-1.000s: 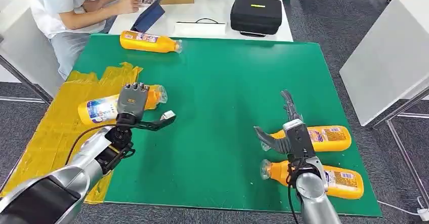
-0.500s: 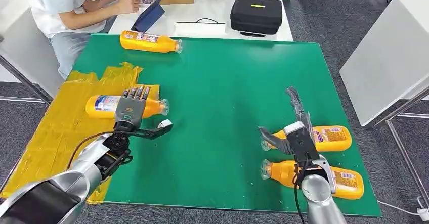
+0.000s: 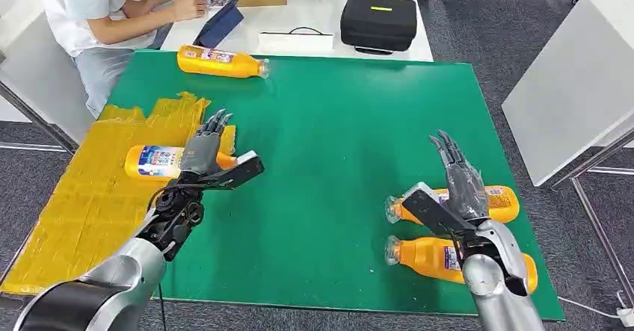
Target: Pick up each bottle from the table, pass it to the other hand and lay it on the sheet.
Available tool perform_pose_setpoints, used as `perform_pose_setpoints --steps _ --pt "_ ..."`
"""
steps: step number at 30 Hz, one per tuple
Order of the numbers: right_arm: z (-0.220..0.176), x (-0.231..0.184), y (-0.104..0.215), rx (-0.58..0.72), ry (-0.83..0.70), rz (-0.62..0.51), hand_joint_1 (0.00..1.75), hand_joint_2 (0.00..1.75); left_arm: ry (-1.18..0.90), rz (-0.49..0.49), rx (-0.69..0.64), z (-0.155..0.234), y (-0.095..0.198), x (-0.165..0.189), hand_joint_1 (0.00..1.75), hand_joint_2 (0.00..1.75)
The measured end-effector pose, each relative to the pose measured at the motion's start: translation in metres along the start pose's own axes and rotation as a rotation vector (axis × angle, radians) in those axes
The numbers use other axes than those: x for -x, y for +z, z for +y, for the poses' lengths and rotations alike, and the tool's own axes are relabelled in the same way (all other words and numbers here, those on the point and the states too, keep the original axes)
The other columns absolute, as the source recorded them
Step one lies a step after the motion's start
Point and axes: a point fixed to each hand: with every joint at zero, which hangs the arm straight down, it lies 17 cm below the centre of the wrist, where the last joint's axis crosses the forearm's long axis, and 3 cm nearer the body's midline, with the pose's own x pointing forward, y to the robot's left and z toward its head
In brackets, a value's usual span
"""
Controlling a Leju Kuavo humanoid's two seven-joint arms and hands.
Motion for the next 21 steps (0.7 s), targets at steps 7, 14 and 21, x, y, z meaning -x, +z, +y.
perform_pose_setpoints --steps 7,14,21 --pt "0.004 0.026 0.008 -0.107 0.176 0.022 0.00 1.75 0.481 -0.208 0.027 0.006 0.007 -0.054 0.00 1.75" --pt "-0.021 0.058 0.010 -0.185 0.255 0.012 0.00 1.75 0.702 -0.258 -0.039 0.033 0.008 -0.064 0.00 1.75" --pt "-0.028 0.065 0.011 -0.197 0.285 0.014 0.00 1.75 0.723 -0.267 -0.062 0.040 0.007 -0.065 0.00 1.75"
